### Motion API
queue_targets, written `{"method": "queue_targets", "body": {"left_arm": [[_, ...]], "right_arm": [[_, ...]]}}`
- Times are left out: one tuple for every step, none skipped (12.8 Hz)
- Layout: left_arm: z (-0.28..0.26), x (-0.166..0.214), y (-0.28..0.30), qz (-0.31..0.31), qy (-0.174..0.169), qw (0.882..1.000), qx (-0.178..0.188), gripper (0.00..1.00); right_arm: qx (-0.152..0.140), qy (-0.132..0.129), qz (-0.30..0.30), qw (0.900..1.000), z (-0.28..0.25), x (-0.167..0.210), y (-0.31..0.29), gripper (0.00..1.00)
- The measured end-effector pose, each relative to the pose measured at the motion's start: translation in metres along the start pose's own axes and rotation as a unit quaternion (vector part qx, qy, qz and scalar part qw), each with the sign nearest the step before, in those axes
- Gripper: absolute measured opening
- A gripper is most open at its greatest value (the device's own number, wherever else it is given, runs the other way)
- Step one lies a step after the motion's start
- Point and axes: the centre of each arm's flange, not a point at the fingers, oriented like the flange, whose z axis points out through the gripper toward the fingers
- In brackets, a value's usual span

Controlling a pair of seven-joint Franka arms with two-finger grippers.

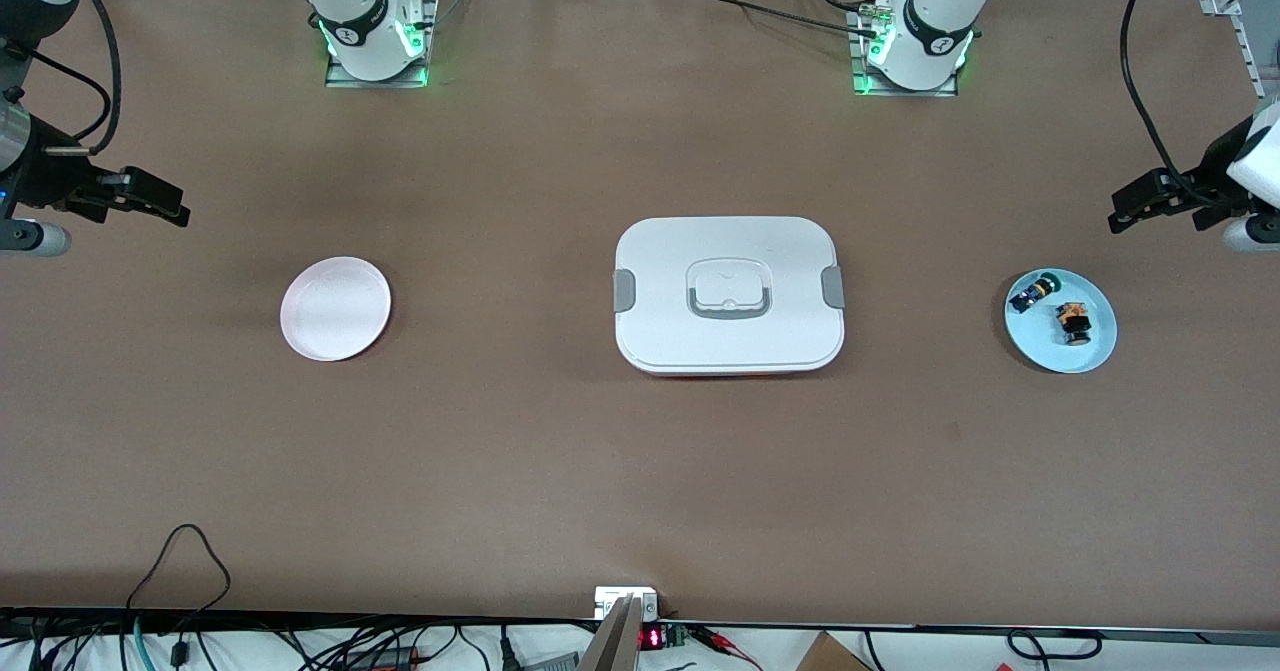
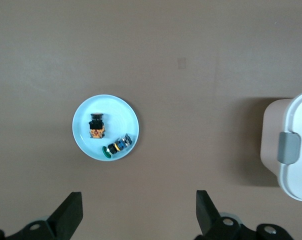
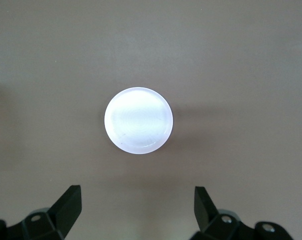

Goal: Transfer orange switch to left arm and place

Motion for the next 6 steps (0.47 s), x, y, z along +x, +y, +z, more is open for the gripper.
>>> {"method": "queue_targets", "body": {"left_arm": [[-0.0058, -0.0010, 0.0040, -0.006, -0.002, 1.000, 0.000, 1.00], [-0.0105, -0.0015, 0.0063, -0.010, -0.001, 1.000, 0.001, 1.00], [-0.0120, -0.0019, 0.0070, -0.011, -0.002, 1.000, 0.001, 1.00], [-0.0110, -0.0023, 0.0068, -0.013, -0.006, 1.000, 0.001, 1.00], [-0.0100, -0.0026, 0.0066, -0.014, -0.009, 1.000, 0.001, 1.00], [-0.0095, -0.0026, 0.0065, -0.016, -0.010, 1.000, 0.001, 1.00]], "right_arm": [[0.000, 0.001, -0.002, 1.000, -0.0006, -0.0003, -0.0013, 1.00], [0.000, 0.001, -0.003, 1.000, -0.0016, -0.0007, -0.0024, 1.00], [0.000, 0.002, -0.004, 1.000, -0.0024, -0.0011, -0.0031, 1.00], [0.000, 0.002, -0.005, 1.000, -0.0026, -0.0012, -0.0039, 1.00], [0.000, 0.002, -0.007, 1.000, -0.0025, -0.0012, -0.0057, 1.00], [0.000, 0.002, -0.009, 1.000, -0.0026, -0.0013, -0.0084, 1.00]]}}
